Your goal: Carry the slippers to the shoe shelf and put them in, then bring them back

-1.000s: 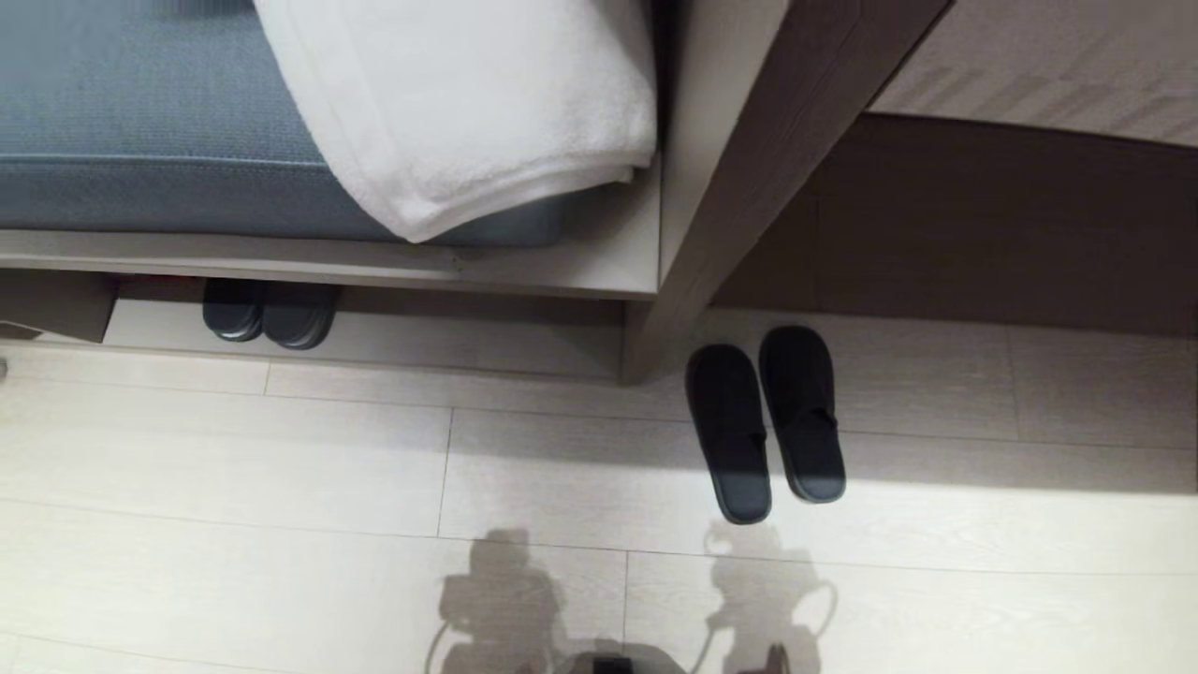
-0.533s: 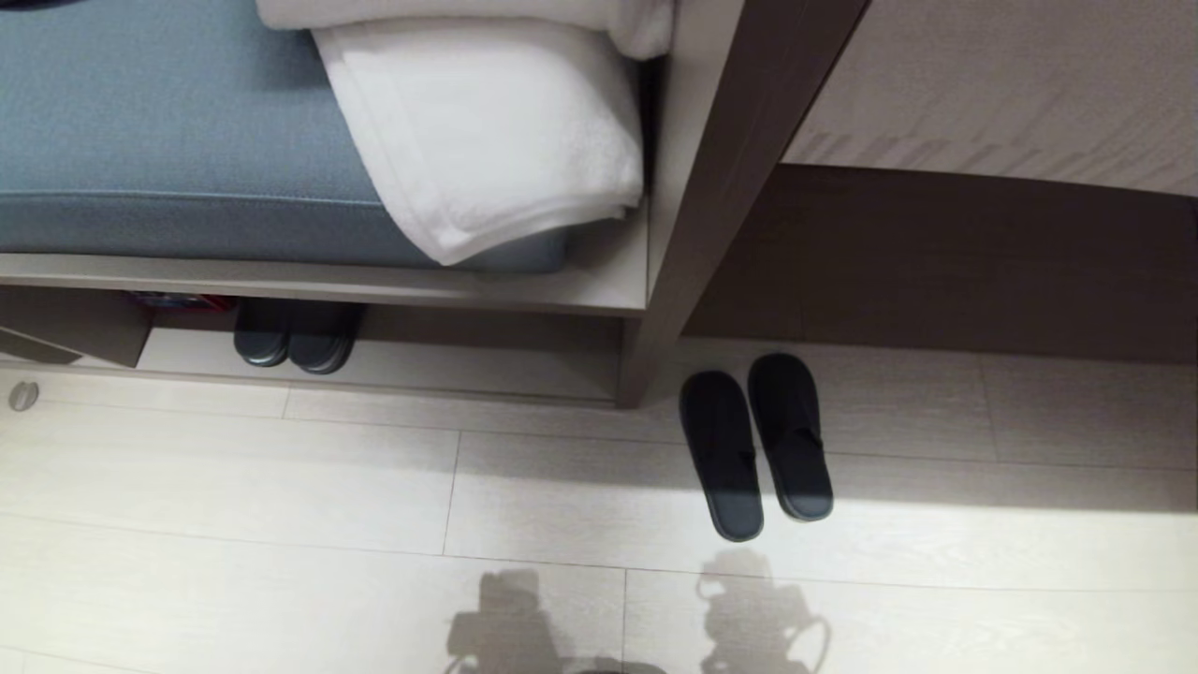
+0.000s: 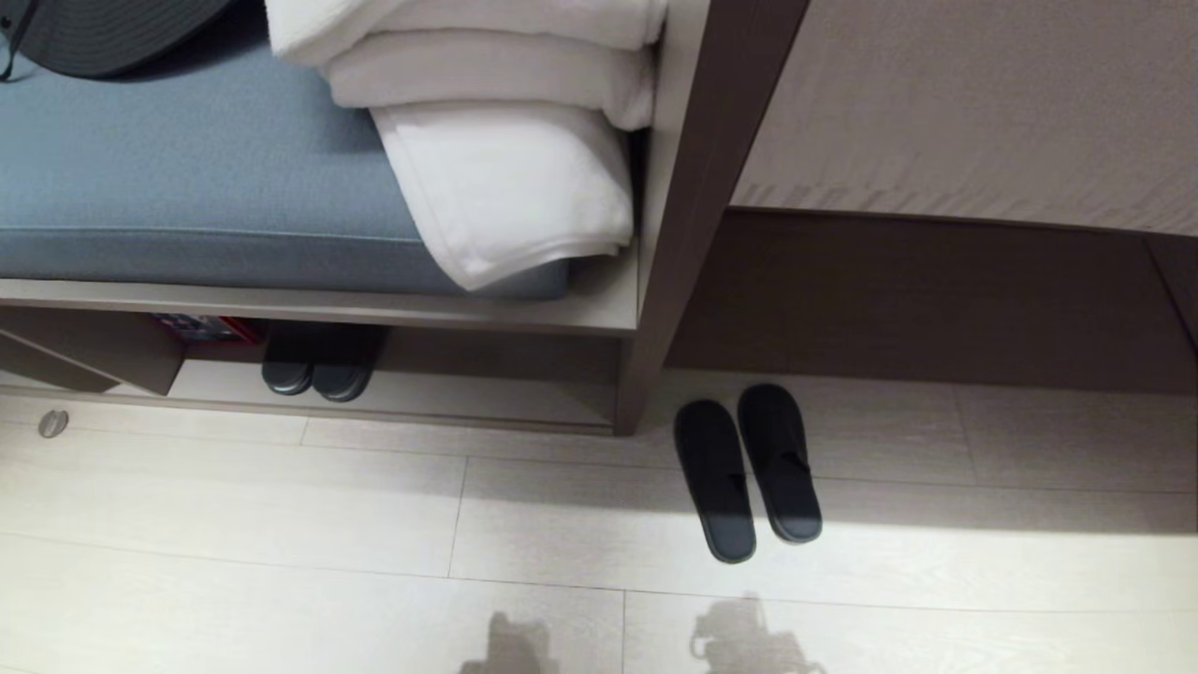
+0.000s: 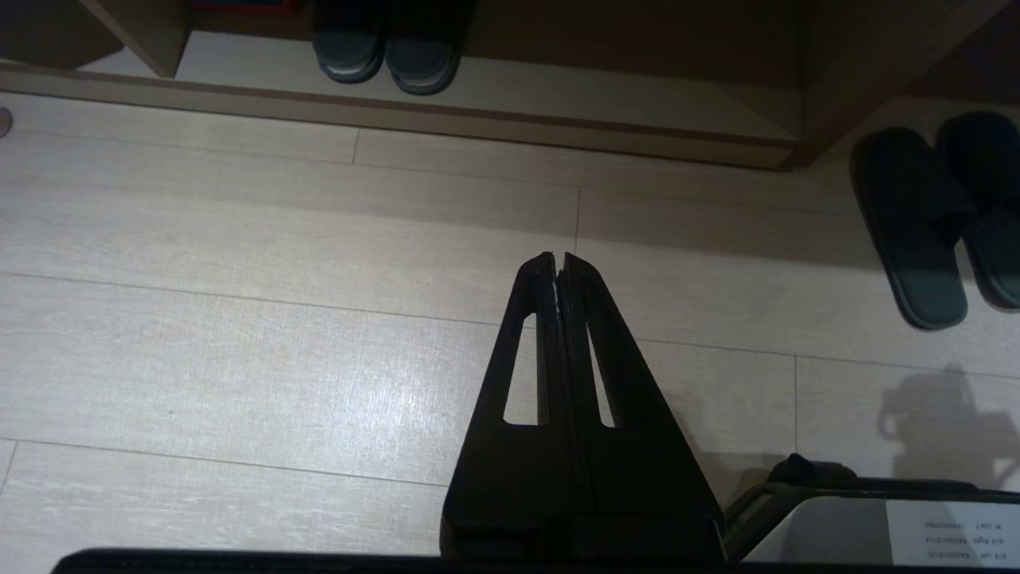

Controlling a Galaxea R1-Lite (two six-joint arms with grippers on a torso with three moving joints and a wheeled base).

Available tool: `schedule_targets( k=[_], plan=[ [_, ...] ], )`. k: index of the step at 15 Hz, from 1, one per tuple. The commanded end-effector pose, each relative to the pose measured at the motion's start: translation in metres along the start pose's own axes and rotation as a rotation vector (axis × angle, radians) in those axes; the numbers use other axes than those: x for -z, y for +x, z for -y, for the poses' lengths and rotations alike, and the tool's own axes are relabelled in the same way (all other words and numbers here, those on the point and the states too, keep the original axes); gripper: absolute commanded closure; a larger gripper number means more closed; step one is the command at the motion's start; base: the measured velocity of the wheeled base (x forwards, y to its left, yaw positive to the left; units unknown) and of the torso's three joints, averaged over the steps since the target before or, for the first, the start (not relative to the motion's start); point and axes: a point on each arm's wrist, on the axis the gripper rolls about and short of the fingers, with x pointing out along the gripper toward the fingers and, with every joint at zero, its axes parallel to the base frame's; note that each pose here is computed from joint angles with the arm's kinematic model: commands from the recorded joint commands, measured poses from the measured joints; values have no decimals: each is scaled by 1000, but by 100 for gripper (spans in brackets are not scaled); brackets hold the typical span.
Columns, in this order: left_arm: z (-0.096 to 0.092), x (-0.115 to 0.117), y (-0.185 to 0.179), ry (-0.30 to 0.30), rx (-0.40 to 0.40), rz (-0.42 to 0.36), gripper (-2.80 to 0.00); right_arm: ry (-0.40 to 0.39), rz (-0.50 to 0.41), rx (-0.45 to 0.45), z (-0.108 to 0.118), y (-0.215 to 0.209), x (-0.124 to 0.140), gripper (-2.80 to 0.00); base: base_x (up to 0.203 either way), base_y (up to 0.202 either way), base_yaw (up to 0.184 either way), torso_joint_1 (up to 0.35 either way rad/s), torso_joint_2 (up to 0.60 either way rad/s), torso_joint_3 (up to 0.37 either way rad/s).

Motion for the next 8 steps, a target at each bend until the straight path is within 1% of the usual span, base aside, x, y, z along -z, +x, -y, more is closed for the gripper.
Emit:
schedule_targets(
  k=[1, 8],
  plan=[
    [0, 0, 0, -1, -1, 0, 0, -1, 0, 0, 0, 0, 0, 0, 0, 0, 0, -3, 2, 203],
    [0, 0, 0, -2, -1, 1, 0, 0, -1, -1, 0, 0, 0, 0, 0, 0, 0, 1, 2, 202]
  ],
)
